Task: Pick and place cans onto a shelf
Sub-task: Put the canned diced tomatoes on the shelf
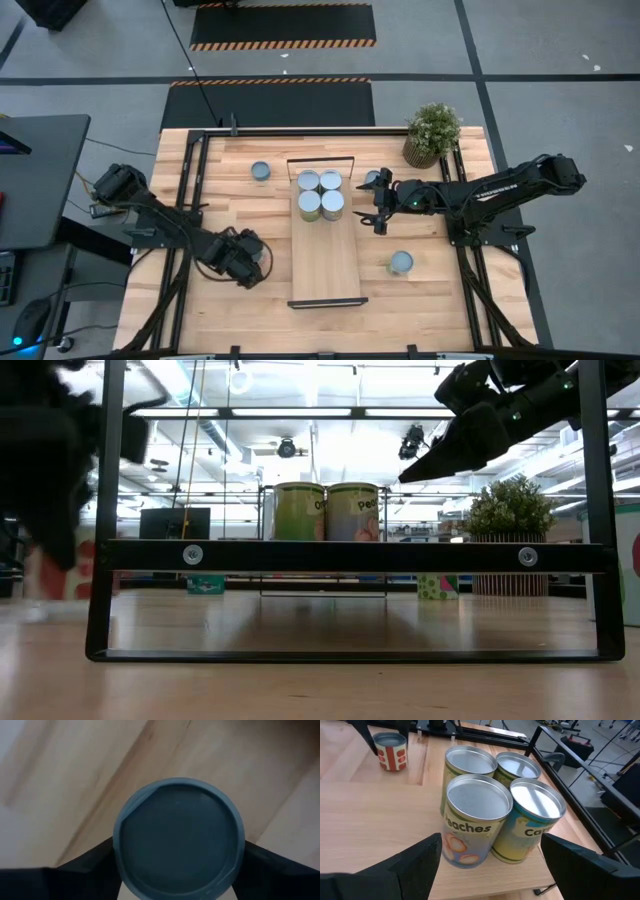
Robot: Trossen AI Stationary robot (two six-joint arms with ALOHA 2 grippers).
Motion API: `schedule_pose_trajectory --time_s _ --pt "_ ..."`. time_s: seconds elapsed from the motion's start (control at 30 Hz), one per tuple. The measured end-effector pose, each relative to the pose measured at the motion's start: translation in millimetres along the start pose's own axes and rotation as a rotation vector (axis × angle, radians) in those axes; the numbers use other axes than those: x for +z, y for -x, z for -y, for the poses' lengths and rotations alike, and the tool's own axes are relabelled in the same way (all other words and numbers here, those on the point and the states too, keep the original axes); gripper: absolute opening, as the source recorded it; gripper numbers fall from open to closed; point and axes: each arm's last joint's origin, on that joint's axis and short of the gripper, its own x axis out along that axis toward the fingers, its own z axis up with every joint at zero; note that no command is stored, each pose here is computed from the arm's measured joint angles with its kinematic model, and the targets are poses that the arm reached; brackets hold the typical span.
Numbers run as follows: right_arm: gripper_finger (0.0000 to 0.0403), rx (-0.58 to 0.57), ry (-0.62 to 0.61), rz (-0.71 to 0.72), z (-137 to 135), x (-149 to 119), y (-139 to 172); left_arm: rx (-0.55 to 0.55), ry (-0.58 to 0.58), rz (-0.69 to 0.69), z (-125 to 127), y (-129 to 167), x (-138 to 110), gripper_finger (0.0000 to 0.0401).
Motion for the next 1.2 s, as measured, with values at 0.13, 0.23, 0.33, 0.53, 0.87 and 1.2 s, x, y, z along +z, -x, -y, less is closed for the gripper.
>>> schedule_pose_trajectory --time_s 0.13,0.23,0.33,0.53,0.87,1.2 --pt "0.0348 0.008 -0.008 0.001 -0.5 0.1 0.1 -0.023 -0.105 0.03 4.4 11.6 24.5 0.0291" --pt "0.0348 0.011 -0.026 0.002 -1.2 0.2 0.2 -0.03 -0.152 0.049 3.7 18.8 43.1 0.0292" --pt "0.0348 0.022 -0.042 0.002 -4.0 0.1 0.0 -0.051 -0.18 0.079 2.9 25.1 62.0 0.0292" --pt "0.0348 0.049 -0.041 -0.012 -12.2 -2.4 -2.6 -0.114 -0.211 0.166 1.3 32.4 92.6 0.0292" --pt "0.0348 0.031 -0.052 0.0 -14.8 -1.1 -2.2 -0.197 -0.243 0.301 -2.0 33.0 121.0 0.0293" --pt "0.0348 0.032 -0.082 0.039 -14.7 3.6 -2.0 -0.242 -0.321 0.243 7.8 4.7 127.3 0.0293"
